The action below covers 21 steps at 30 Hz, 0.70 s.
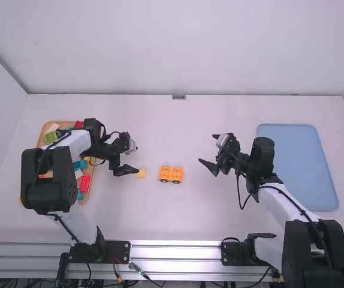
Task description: Assemble lego blocks to make yellow taxi
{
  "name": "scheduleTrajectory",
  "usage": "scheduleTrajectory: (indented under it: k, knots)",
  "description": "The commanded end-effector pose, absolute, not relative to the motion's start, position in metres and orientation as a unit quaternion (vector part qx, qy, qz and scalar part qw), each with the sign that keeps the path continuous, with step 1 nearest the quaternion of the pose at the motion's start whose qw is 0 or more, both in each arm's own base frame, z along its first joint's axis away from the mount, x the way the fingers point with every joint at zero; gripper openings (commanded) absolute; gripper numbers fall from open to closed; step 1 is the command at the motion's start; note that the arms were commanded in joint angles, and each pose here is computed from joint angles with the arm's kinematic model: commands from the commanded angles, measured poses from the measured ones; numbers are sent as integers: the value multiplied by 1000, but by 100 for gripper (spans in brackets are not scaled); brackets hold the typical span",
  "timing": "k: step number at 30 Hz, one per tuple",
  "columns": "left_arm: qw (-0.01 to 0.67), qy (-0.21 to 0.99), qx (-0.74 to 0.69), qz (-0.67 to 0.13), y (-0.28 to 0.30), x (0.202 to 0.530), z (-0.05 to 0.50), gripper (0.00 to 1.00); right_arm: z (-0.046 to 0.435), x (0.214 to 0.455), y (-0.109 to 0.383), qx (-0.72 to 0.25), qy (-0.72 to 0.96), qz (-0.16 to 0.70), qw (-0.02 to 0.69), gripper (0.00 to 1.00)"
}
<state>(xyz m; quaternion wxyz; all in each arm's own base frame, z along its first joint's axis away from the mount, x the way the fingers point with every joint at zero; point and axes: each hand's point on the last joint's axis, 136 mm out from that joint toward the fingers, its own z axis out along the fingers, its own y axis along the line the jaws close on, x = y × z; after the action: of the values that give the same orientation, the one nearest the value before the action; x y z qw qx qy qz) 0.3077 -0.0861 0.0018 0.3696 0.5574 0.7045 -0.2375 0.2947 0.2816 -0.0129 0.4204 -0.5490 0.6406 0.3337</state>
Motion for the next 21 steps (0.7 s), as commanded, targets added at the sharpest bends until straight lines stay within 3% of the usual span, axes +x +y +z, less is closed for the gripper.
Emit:
scheduleTrajectory:
  k: [1, 14, 17, 19, 21]
  knots:
    - [371, 704, 548, -258, -91, 303, 1, 99, -14, 294, 283, -549, 638, 341, 417, 99]
    - [356, 711, 551, -252, -90, 302, -9, 100, -14, 294, 283, -549, 639, 341, 417, 99]
    - [356, 709, 554, -252, -92, 302, -9, 89, -14, 293, 284, -550, 638, 342, 416, 99]
    - [349, 712, 556, -248, -91, 301, -11, 75, -14, 294, 283, -549, 639, 341, 417, 99]
    - [349, 711, 556, -252, -93, 300, -11, 72, -14, 294, 283, -549, 639, 341, 417, 99]
